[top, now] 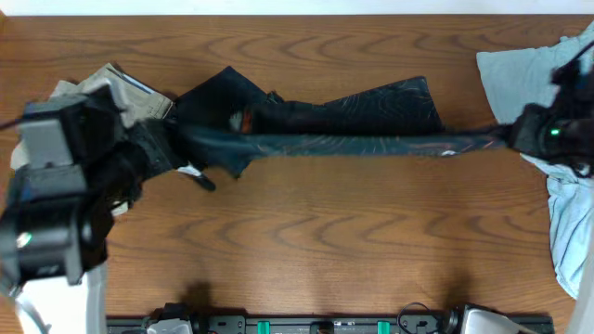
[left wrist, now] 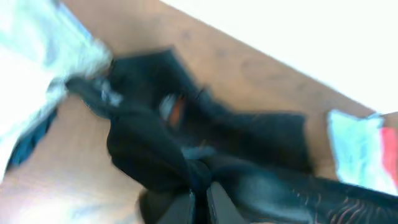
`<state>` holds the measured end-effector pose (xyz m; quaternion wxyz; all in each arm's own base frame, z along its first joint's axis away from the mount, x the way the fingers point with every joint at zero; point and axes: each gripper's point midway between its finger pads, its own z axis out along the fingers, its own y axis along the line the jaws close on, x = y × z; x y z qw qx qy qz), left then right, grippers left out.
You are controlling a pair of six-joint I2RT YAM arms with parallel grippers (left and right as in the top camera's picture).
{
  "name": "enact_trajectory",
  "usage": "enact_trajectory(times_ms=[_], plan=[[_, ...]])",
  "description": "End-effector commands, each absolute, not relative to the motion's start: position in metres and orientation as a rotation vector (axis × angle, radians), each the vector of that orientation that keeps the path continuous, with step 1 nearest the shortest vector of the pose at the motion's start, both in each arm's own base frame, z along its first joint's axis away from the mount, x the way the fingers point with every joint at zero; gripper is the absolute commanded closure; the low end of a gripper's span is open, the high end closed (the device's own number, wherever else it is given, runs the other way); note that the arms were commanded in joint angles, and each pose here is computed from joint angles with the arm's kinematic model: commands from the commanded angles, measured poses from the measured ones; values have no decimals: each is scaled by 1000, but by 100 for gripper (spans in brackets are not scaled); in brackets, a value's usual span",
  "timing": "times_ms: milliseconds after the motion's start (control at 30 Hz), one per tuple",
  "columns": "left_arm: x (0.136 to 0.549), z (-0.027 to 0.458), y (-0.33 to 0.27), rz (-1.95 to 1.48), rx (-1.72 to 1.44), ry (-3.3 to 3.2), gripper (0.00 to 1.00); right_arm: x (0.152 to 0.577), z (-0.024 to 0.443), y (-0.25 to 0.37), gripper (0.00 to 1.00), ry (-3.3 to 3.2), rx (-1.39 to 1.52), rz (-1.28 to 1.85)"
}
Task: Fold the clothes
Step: 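Lift the jersey with both grippers and flip it away from the robot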
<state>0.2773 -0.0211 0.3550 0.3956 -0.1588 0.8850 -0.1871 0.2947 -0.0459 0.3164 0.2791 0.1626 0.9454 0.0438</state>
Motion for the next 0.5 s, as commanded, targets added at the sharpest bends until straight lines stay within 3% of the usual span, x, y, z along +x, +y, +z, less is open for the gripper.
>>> enact_trajectory(times_ms=[0,267,467], plan=[[262,420,-25,-482,-310,2072,94,286,379,-49,99,2348,385,74],[227,504,-28,-470,-226,1840,94,254,486,-67,99,1998,451,-67],[230,512,-28,-465,-220,1818,94,244,512,-75,99,1906,473,-125]])
